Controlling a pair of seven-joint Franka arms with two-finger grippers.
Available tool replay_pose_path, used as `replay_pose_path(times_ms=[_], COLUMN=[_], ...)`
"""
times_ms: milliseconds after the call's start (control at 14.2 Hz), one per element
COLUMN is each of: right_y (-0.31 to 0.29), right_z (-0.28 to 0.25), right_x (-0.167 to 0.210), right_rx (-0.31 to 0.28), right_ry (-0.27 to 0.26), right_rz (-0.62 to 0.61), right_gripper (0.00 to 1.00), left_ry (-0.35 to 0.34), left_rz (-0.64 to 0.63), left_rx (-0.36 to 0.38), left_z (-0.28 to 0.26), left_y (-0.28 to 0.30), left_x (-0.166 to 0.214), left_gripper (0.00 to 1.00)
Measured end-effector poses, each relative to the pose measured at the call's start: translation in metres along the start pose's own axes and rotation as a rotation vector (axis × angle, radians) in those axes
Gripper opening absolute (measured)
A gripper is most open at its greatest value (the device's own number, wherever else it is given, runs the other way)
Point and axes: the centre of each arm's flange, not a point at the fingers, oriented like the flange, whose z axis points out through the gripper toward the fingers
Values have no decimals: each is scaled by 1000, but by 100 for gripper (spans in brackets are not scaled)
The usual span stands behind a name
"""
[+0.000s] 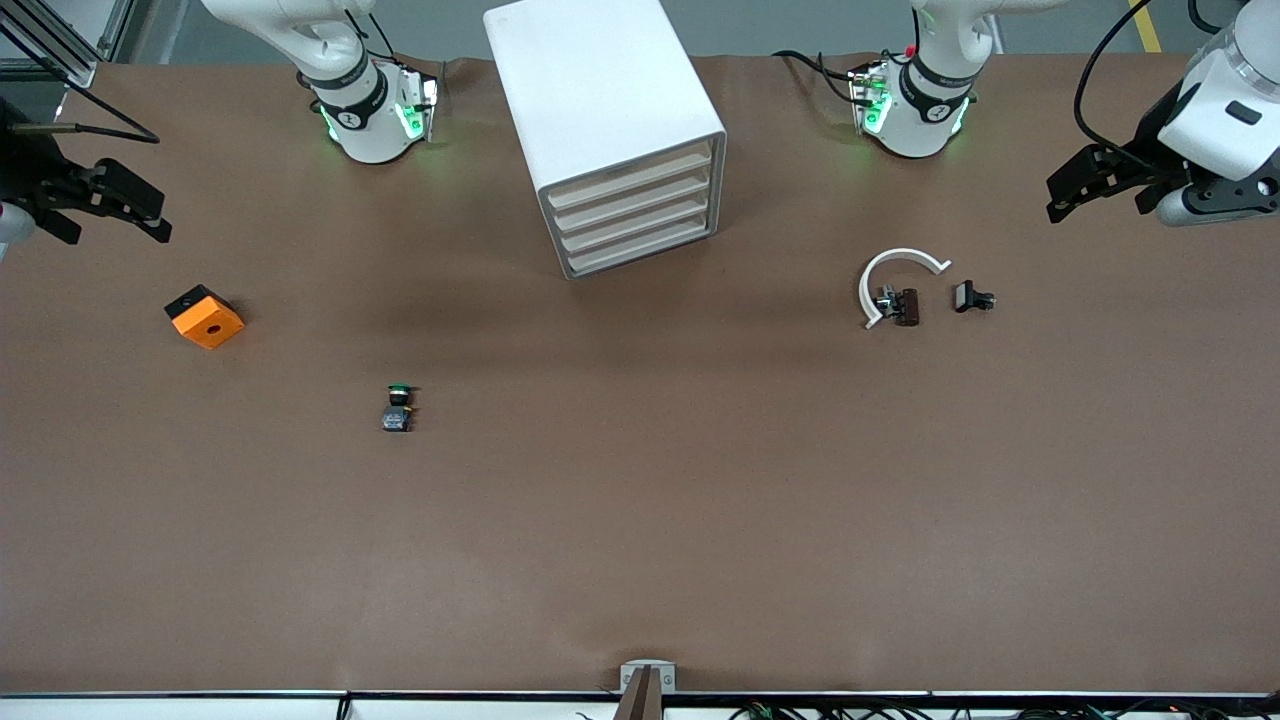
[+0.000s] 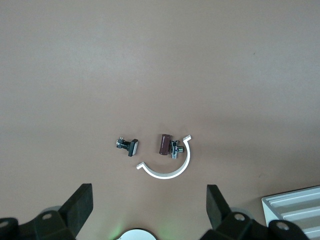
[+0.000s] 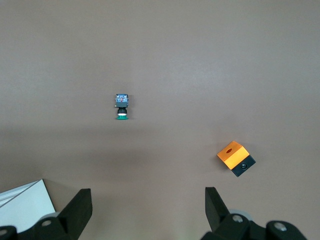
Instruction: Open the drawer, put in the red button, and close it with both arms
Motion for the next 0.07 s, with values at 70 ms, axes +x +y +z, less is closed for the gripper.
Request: replay_pose_path(times_ms=[70], right_y=[0], right_z=[0], right_x=[0], right_rx=[0], right_ry=[0], right_rz=[0], right_gripper=[100], left_ry=[3], left_rz=[-1], left_rx=[-1], left_z=[-2], left_y=[0], left_x=[1], left_gripper=[100])
